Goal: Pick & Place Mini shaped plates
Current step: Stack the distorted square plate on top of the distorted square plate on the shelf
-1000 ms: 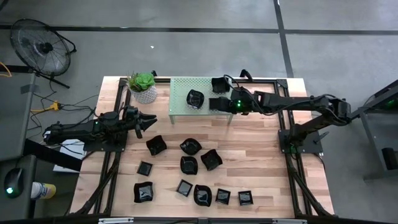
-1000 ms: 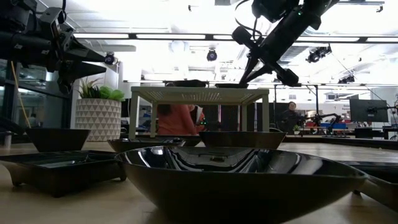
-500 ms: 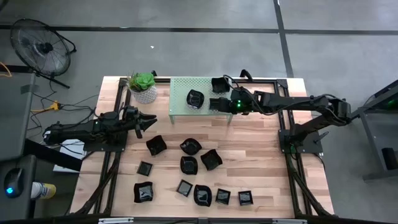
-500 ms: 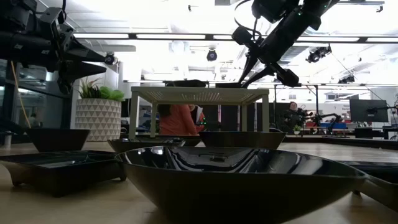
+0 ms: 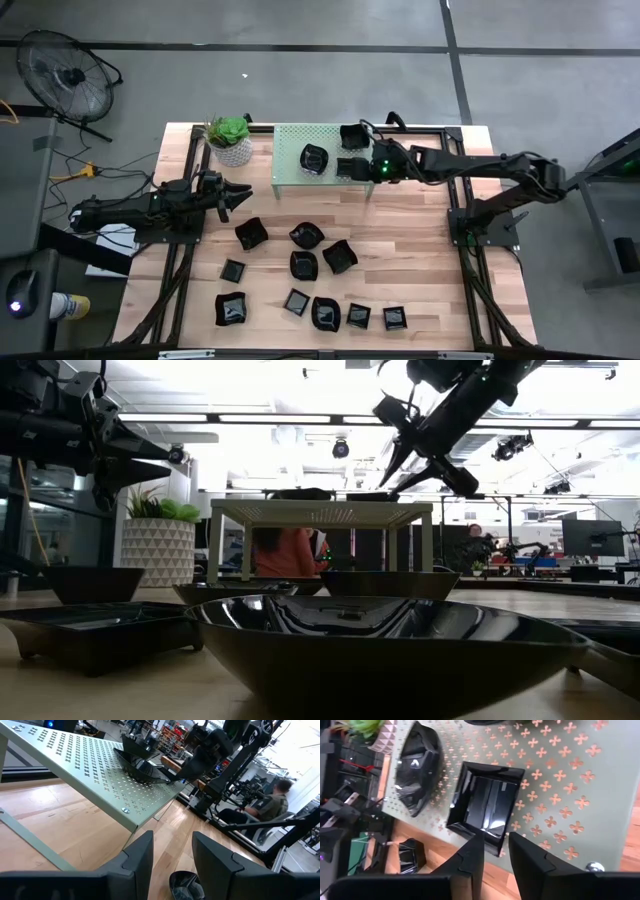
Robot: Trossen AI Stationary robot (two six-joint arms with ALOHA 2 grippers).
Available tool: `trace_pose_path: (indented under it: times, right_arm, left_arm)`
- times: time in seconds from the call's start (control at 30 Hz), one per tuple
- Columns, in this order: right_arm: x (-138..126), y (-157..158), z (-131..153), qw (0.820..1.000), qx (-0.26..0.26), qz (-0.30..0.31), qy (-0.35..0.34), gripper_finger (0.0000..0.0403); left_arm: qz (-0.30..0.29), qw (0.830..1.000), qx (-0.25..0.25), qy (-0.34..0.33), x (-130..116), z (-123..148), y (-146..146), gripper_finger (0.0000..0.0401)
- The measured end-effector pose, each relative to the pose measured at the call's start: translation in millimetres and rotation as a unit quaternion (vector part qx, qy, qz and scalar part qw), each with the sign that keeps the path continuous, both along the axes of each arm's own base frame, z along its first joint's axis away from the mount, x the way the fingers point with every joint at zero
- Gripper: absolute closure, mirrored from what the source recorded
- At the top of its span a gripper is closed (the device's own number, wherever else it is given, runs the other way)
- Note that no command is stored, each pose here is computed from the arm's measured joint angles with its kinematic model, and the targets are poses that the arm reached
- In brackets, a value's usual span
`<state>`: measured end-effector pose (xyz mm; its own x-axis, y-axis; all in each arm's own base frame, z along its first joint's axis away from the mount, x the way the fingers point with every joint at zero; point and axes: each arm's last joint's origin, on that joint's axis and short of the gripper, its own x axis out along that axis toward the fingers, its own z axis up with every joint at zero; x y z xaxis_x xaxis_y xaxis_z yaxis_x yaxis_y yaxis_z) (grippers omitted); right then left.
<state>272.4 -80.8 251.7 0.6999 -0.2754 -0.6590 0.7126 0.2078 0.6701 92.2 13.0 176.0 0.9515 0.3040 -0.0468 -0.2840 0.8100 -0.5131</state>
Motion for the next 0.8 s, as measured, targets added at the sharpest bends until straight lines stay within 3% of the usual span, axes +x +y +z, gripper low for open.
trace_pose_path:
  times: [0.5, 0.8]
  right_arm:
    - [-9.3, 38.8, 15.3, 0.996, -0.008, 0.088, 0.001, 0.0294]
    - [-14.5, 70.2, 6.8, 0.989, 0.002, 0.134, 0.061, 0.0294]
  left_arm:
    - [0.0, 1.0, 0.0, 0.0, 0.0, 0.0, 0.0, 0.0268]
    - [0.0, 1.0, 0.0, 0.0, 0.0, 0.0, 0.0, 0.0268]
